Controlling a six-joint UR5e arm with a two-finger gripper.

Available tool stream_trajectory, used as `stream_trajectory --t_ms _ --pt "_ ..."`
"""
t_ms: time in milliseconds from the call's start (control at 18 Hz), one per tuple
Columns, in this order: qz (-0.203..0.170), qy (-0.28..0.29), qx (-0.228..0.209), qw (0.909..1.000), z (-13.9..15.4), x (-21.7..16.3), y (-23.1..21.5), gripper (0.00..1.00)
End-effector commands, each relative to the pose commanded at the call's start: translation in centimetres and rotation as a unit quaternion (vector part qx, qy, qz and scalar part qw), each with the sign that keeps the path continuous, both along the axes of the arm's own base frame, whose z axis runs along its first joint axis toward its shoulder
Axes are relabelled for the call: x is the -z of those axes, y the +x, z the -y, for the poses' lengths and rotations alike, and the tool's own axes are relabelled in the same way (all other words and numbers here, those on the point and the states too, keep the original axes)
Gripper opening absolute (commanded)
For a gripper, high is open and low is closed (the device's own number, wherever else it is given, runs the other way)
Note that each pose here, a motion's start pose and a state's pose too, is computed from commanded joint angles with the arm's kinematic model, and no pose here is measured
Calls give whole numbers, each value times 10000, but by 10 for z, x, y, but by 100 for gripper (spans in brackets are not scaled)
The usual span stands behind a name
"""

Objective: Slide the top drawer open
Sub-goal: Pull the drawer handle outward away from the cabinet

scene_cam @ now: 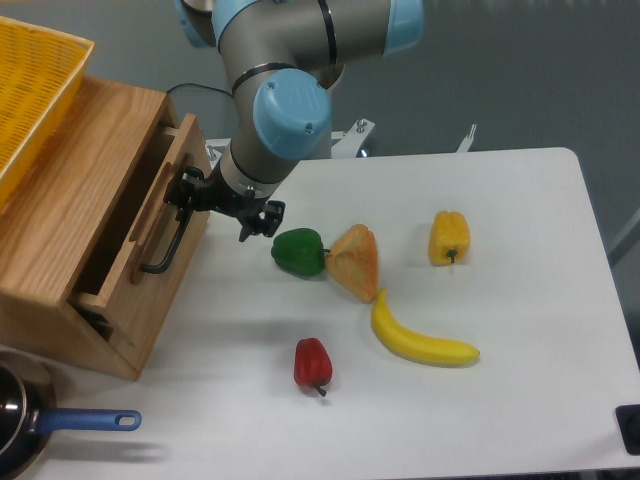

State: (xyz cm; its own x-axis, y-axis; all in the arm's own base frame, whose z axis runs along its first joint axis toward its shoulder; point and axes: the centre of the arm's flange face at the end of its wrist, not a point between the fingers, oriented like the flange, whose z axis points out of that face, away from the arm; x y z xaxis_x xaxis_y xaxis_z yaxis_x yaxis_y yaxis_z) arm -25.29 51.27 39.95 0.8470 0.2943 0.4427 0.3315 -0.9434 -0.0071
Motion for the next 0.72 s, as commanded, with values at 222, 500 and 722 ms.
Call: stream_trajectory --t_ms 222,500,722 --pt "-81 21 -7 10000 0 -5 -5 100" --pt "-314 -150 54 9994 3 -7 -8 100" --pt "-443 -52 53 9990 1 -11 -10 100"
